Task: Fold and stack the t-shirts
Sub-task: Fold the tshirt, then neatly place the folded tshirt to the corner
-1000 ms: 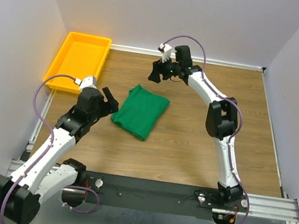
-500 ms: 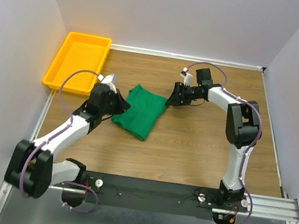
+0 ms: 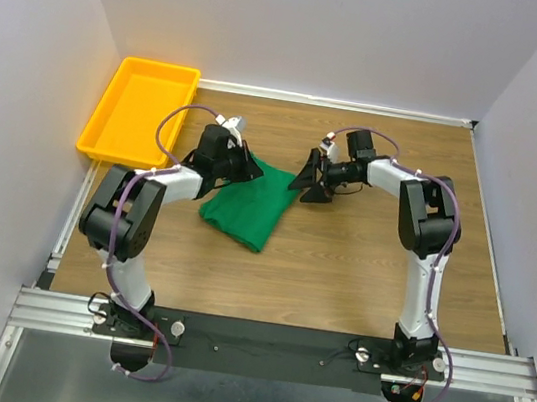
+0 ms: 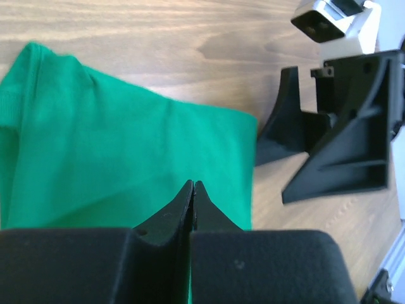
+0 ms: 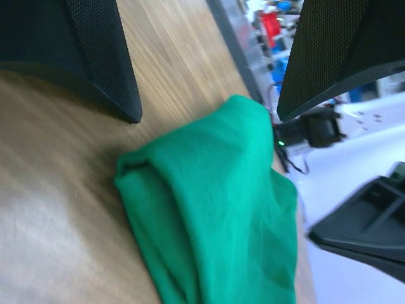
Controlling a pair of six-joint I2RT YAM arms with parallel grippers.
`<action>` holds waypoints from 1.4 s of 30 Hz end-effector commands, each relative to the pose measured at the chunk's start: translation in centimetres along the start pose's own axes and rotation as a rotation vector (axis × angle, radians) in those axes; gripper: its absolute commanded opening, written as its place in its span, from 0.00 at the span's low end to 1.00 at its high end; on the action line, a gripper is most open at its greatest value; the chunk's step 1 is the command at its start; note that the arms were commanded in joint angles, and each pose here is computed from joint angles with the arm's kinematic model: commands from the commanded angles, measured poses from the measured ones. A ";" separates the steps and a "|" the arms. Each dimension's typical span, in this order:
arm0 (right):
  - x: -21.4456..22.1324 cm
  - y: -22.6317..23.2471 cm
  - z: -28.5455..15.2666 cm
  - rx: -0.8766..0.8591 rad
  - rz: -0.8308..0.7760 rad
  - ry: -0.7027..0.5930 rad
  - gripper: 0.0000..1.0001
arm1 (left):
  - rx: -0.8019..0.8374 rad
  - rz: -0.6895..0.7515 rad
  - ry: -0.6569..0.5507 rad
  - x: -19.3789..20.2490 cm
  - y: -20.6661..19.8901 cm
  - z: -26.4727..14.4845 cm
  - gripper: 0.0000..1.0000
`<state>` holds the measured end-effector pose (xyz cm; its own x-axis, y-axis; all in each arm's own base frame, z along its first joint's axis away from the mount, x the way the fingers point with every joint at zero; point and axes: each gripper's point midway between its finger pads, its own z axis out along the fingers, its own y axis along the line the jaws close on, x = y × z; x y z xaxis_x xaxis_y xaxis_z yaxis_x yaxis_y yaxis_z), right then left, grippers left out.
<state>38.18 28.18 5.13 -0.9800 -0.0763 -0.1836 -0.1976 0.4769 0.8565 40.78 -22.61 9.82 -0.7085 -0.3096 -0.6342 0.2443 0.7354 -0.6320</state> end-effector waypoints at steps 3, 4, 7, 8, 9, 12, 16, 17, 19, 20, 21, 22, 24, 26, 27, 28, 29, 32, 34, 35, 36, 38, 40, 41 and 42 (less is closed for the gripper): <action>0.4 -2.7 2.7 0.059 0.139 0.020 0.92 | -0.097 -0.078 -0.015 -1.0 2.6 3.1 0.02; 0.4 -2.8 2.8 0.060 0.146 0.021 0.91 | -0.118 -0.092 -0.011 -0.9 3.1 3.3 0.02; 0.4 -3.2 2.9 0.073 0.163 0.016 0.89 | -0.247 -0.143 -0.015 -1.3 5.9 3.2 0.00; 0.4 -3.2 2.9 0.073 0.164 0.016 0.89 | -0.269 -0.151 -0.025 -1.6 6.3 2.9 0.00; 0.2 -3.2 3.0 0.075 0.161 0.009 0.88 | -0.311 -0.162 -0.031 -1.6 7.2 2.5 0.00; -0.3 -3.6 3.1 0.089 0.159 -0.003 0.85 | -0.384 -0.193 -0.046 -2.1 9.3 1.5 0.00; -0.8 -3.8 3.3 0.095 0.165 -0.012 0.81 | -0.407 -0.202 -0.036 -2.3 10.8 1.3 0.00; -0.9 -3.8 3.3 0.096 0.167 -0.014 0.80 | -0.416 -0.198 -0.015 -1.8 11.4 1.5 0.00; -1.0 -3.8 3.4 0.102 0.162 -0.018 0.79 | -0.425 -0.195 0.016 -1.1 12.0 1.8 0.00; -1.2 -3.7 3.4 0.102 0.156 -0.021 0.79 | -0.429 -0.192 0.015 -1.1 12.1 1.8 0.00; -1.2 -3.7 3.4 0.100 0.156 -0.021 0.79 | -0.428 -0.189 0.010 -1.2 12.0 1.7 0.00; -1.3 -3.7 3.4 0.100 0.154 -0.022 0.79 | -0.430 -0.183 0.007 -1.3 11.9 1.5 0.00; -1.5 -3.7 3.6 0.097 0.150 -0.022 0.79 | -0.411 -0.148 -0.046 -3.1 10.9 0.9 0.01; -1.7 -3.6 4.0 0.097 0.148 -0.022 0.78 | -0.366 -0.111 -0.106 -5.2 8.9 -0.5 0.05; -2.0 -3.6 4.2 0.094 0.146 -0.021 0.78 | -0.337 -0.091 -0.126 -6.0 7.8 -0.9 0.12; -2.0 -3.6 4.6 0.092 0.146 -0.015 0.76 | -0.319 -0.065 -0.137 -6.5 7.0 -1.5 0.15; -2.2 -3.5 4.9 0.090 0.143 -0.017 0.76 | -0.280 -0.041 -0.165 -7.7 5.3 -2.8 0.19; -2.0 -3.5 5.7 0.099 0.145 -0.008 0.70 | -0.230 -0.004 -0.211 -8.5 2.8 -5.7 0.20; -2.1 -3.8 6.0 0.120 0.149 -0.016 0.67 | -0.229 -0.003 -0.213 -7.4 2.5 -7.2 0.20; -2.0 -4.0 6.1 0.125 0.152 -0.014 0.56 | -0.200 0.015 -0.261 -8.2 1.0 -9.0 0.20; -2.1 -4.1 6.0 0.132 0.151 -0.020 0.49 | -0.202 0.010 -0.253 -7.0 1.2 -9.8 0.20; -2.5 -4.4 5.8 0.155 0.148 -0.040 0.25 | -0.159 0.025 -0.315 -7.6 -0.9 -12.5 0.20; -3.1 -4.3 5.2 0.161 0.129 -0.059 0.12 | -0.124 0.035 -0.344 -7.0 -2.0 -14.6 0.20; -3.4 -4.5 4.7 0.165 0.127 -0.072 0.01 | -0.111 0.028 -0.322 -5.8 -2.0 -14.9 0.20; -3.5 -4.3 4.4 0.170 0.110 -0.079 0.01 | -0.088 0.035 -0.331 -5.9 -2.7 -15.5 0.20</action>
<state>41.55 31.86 2.09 -0.9952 0.0130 -0.0967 -0.0747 0.5363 0.8407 36.96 -13.10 22.12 -0.4223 -0.4629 -0.7794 0.1471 0.8134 -0.5628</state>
